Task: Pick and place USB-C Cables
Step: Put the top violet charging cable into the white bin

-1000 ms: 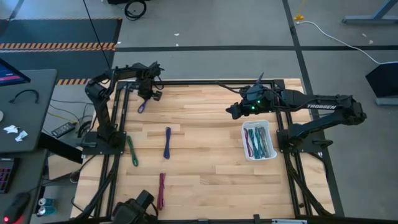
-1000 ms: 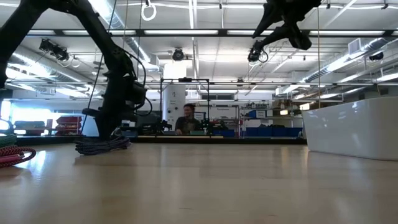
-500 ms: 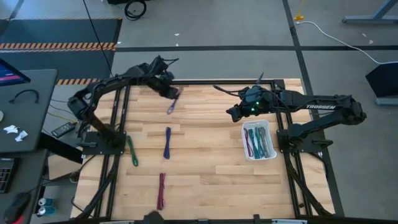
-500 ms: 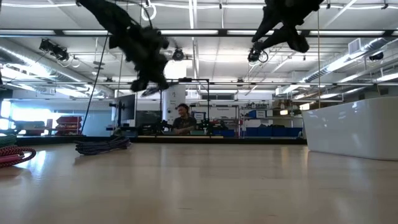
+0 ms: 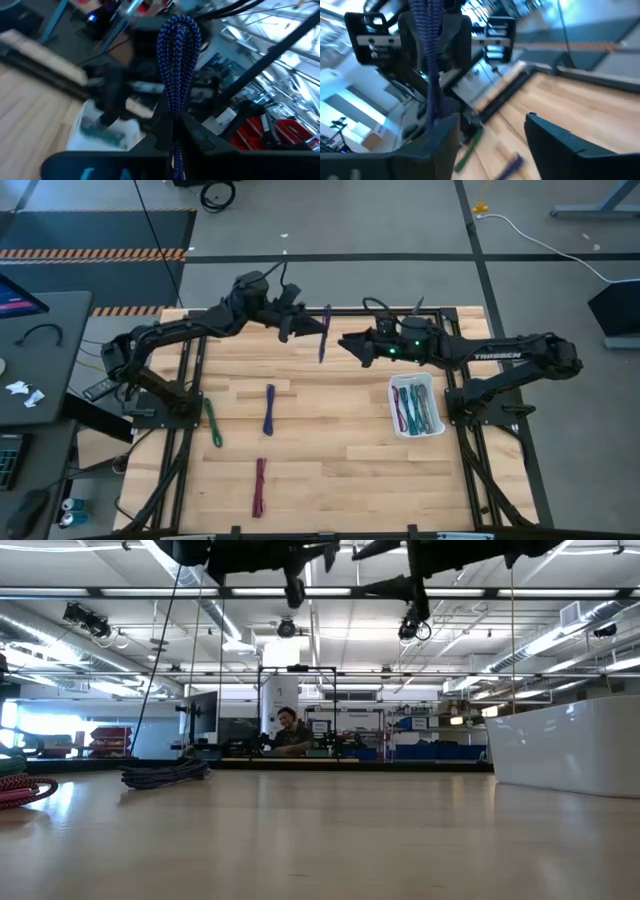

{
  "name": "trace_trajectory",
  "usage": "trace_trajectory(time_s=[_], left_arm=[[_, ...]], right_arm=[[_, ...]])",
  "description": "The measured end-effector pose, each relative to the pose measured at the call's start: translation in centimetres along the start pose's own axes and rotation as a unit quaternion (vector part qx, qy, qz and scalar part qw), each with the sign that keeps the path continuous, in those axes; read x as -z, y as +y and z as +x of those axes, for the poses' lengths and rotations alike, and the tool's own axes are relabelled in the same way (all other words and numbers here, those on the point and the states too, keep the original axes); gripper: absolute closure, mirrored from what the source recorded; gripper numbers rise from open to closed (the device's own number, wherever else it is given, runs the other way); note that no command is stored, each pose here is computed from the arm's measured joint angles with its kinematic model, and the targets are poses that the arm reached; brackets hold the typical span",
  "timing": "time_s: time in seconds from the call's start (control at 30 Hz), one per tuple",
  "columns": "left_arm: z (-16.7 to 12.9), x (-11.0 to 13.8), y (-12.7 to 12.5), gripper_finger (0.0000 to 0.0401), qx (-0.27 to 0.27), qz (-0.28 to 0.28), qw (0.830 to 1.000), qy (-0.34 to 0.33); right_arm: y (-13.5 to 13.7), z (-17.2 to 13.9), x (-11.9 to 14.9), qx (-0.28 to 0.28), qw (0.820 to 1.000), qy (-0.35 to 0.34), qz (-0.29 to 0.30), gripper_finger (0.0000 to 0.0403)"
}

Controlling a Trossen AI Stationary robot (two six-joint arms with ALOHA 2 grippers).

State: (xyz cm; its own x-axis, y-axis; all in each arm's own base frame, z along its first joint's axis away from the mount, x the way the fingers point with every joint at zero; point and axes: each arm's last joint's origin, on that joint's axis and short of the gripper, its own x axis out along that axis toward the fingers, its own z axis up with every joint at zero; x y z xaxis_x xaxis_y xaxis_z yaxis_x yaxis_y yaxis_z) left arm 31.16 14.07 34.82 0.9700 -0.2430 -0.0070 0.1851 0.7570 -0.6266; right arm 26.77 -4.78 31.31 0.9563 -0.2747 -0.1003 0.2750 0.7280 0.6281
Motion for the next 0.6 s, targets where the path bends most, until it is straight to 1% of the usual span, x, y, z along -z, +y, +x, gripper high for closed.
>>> trace_trajectory(time_s=[0.1,0.17,0.23,0.33,0.47,0.6], left_arm=[[0.4,-0.1,-0.7,0.0383,0.017,0.016,1.0,-0.014],[0.5,0.0,-0.9,0.0381,0.021,0.01,1.0,-0.015],[0.6,0.0,-0.9,0.0381,0.021,0.006,1.0,-0.012],[0.5,0.0,-1.0,0.0381,0.028,0.009,1.0,-0.01],[0.6,0.0,-1.0,0.0379,0.028,0.006,1.0,-0.007],[0.5,-0.1,-0.8,0.038,0.013,0.007,1.0,-0.019]], right_arm=[[0.2,1.2,0.1,-0.03,0.999,-0.029,-0.007,0.0148],[0.3,2.0,0.3,-0.048,0.998,-0.045,-0.005,0.0136],[0.3,2.6,0.5,-0.07,0.996,-0.047,-0.008,0.013],[0.4,3.2,0.8,-0.11,0.993,-0.042,-0.014,0.0133],[0.4,3.4,1.2,-0.149,0.989,0.0,-0.01,0.0145],[0.2,2.8,1.3,-0.154,0.986,0.059,-0.001,0.0153]])
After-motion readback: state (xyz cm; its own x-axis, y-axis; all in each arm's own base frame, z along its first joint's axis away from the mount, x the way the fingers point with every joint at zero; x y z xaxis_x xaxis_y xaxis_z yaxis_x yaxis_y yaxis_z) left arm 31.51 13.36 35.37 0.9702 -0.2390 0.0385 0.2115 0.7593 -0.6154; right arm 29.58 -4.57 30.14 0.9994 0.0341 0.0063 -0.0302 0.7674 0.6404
